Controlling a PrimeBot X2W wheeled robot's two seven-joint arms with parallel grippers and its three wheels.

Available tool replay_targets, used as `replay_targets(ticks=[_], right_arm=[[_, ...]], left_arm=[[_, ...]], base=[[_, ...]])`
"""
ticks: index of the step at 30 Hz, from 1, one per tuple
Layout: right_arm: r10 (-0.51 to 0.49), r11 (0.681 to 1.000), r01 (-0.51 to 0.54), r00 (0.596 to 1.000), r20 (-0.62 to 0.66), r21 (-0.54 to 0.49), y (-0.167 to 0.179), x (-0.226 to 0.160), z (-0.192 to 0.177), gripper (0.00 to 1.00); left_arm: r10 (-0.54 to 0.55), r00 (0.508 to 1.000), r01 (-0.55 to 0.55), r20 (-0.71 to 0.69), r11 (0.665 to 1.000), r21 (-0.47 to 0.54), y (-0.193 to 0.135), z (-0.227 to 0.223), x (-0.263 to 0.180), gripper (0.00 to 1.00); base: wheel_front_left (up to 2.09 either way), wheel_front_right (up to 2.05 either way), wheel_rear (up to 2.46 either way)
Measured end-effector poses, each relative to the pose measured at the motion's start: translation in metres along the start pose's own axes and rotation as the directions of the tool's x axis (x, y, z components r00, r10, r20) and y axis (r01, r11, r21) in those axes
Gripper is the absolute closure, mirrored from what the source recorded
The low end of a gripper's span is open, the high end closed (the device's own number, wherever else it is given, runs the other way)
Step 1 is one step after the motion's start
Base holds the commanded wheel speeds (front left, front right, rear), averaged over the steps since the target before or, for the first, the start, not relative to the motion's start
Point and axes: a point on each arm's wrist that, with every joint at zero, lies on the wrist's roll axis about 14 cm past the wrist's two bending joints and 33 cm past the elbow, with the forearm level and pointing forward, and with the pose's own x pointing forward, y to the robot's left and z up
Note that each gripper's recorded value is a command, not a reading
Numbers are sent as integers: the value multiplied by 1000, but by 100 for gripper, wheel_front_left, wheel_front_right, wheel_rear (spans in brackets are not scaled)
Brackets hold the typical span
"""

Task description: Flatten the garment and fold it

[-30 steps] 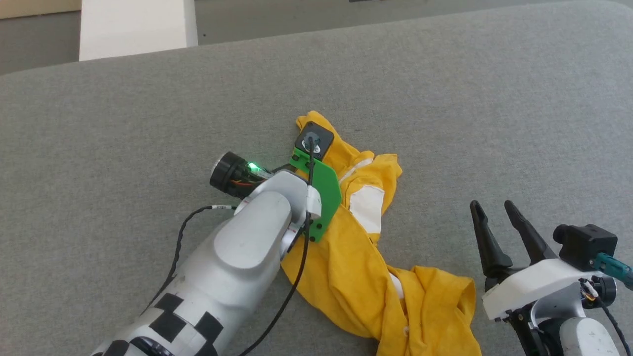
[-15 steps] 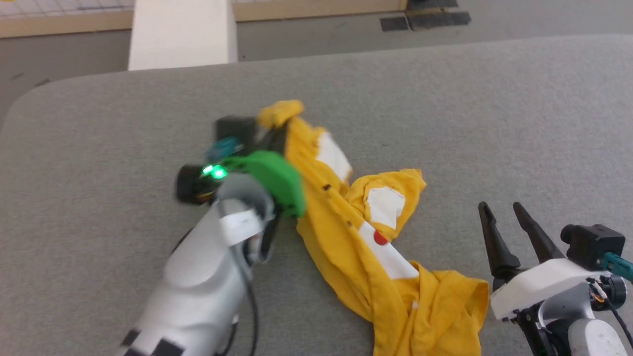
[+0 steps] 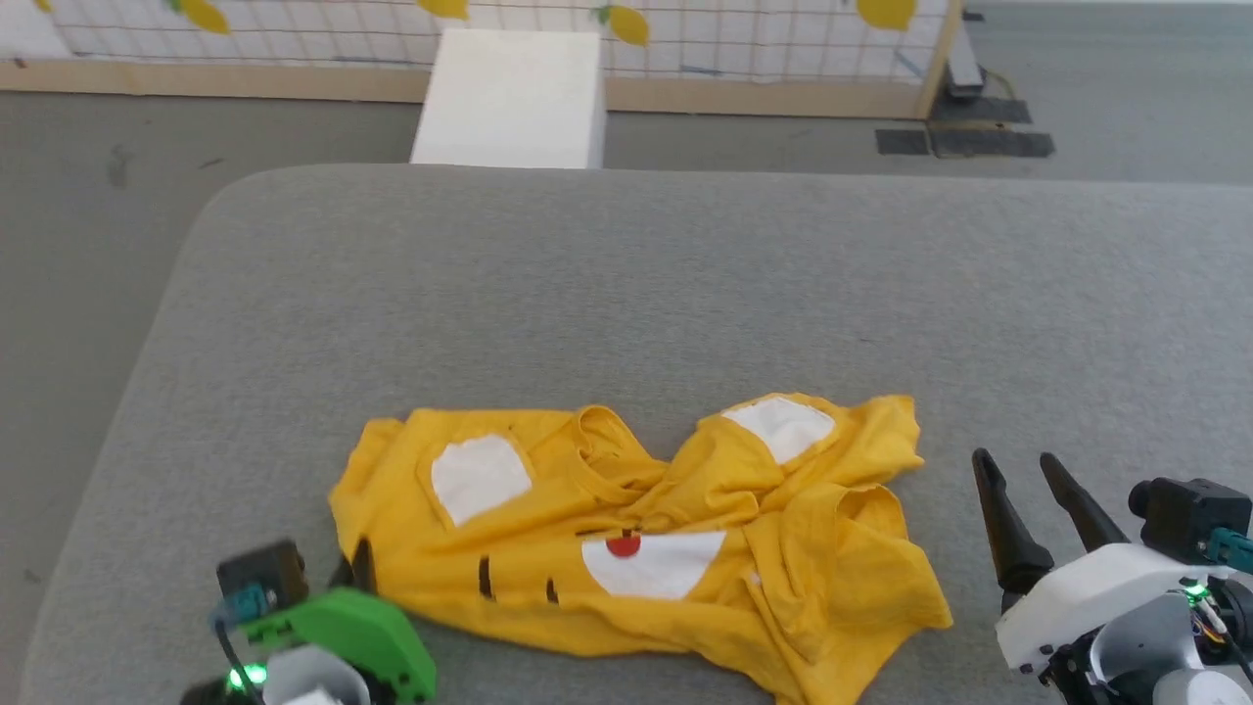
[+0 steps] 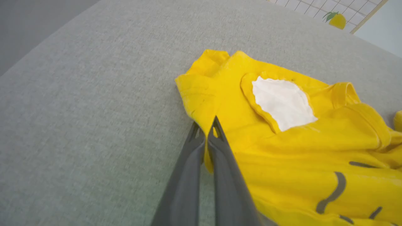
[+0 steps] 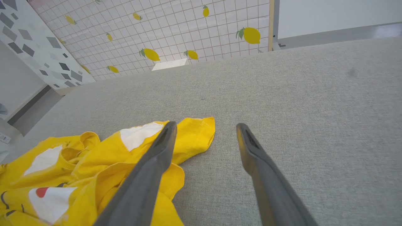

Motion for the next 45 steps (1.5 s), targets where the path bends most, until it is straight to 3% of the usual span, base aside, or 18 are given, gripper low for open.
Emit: replay_targets(ticks=[1,2,3,9,14,19,22,30,32,33,36,45], right_arm=[[3,1000,-3,1000,-9,0,1,1,-1,0],[7,1000,-7,1000,-20,-1,2,2,-3,0],[10,1000,-10,999,-34,-5,3,4,-5,0],[27,998,-31,997,-69,-57,11,15,-9,0],[26,993,-38,994,-105,-113,16,40,-9,0],[-11,988,-25,972,-235,-150,12,70,-27,0],[-57,988,-2,927,-370,-157,2,83,-51,0],[-77,973,-71,794,-604,-218,16,97,-91,0],[-83,968,-89,765,-639,-233,18,97,-94,57],[-83,967,-95,759,-646,-236,20,97,-94,100],[-80,967,-93,773,-629,-238,21,95,-88,100],[-151,976,63,889,-432,-210,-24,65,-51,100]], left_arm=[[13,1000,-13,-25,1000,-7,5,-9,-6,81],[20,999,-20,-43,1000,-18,8,-14,-10,18],[26,998,-29,-65,999,-42,10,-21,-15,0],[49,999,-51,-19,997,-60,19,-20,-27,0],[52,982,-52,179,999,-3,22,18,-27,0],[11,934,-26,357,999,38,15,73,-23,0],[-15,898,-6,439,999,47,6,96,-25,0],[-9,888,-12,459,999,44,10,96,-24,0],[-5,893,-16,451,999,42,14,92,-23,0],[-6,894,-14,447,999,42,14,91,-23,0],[-7,901,-12,434,999,41,16,86,-21,0],[-105,944,57,312,986,160,13,70,2,0]], base=[[0,0,0],[0,0,0],[0,0,0],[0,0,0],[0,0,0],[0,0,0],[0,0,0],[0,0,0],[0,0,0],[0,0,0],[0,0,0],[0,0,0]])
